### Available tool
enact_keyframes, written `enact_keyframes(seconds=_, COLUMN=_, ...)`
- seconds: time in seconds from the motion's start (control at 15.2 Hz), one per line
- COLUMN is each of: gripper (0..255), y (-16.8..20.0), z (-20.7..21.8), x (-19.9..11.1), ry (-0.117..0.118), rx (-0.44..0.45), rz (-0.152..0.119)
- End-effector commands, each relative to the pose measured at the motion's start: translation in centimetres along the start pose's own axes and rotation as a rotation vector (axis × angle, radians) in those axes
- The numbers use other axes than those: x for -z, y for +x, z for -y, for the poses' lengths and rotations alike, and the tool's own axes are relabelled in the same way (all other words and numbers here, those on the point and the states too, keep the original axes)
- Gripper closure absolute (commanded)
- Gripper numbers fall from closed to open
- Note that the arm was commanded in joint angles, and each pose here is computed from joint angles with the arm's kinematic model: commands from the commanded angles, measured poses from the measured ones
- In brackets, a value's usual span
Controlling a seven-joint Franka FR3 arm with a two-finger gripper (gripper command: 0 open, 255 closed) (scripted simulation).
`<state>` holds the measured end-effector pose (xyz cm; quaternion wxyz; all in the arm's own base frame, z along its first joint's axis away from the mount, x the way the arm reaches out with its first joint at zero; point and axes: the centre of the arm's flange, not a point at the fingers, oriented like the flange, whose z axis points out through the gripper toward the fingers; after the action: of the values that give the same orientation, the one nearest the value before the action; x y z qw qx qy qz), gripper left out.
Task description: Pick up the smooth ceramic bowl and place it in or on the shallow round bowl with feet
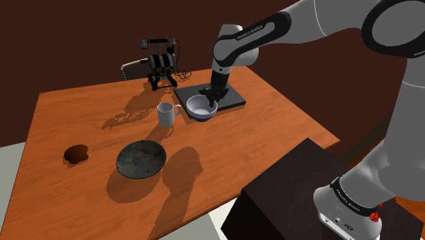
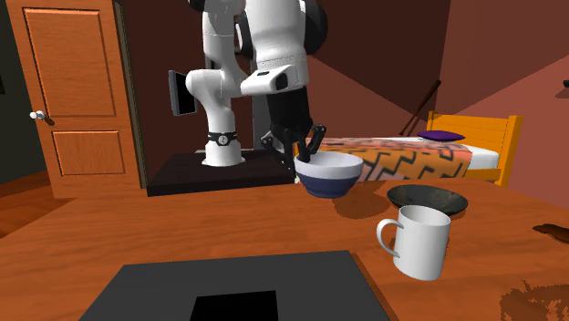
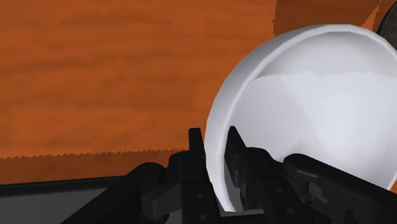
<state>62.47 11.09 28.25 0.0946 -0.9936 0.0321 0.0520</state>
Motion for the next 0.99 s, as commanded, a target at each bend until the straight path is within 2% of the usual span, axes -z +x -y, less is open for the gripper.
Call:
enact_keyframes(seconds=0.0, gripper=255, y=-0.1, z=0.3, x=1.0, ry=0.0, rx=0.0, rz=0.0)
enact_keyframes(seconds=0.07, gripper=255, y=-0.1, z=0.4, x=1.5, ry=0.0, rx=0.0, rz=0.0)
enact_keyframes(seconds=0.92, gripper=255, y=-3.2, z=17.1, x=-0.9, ry=0.0, rx=0.0, rz=0.0)
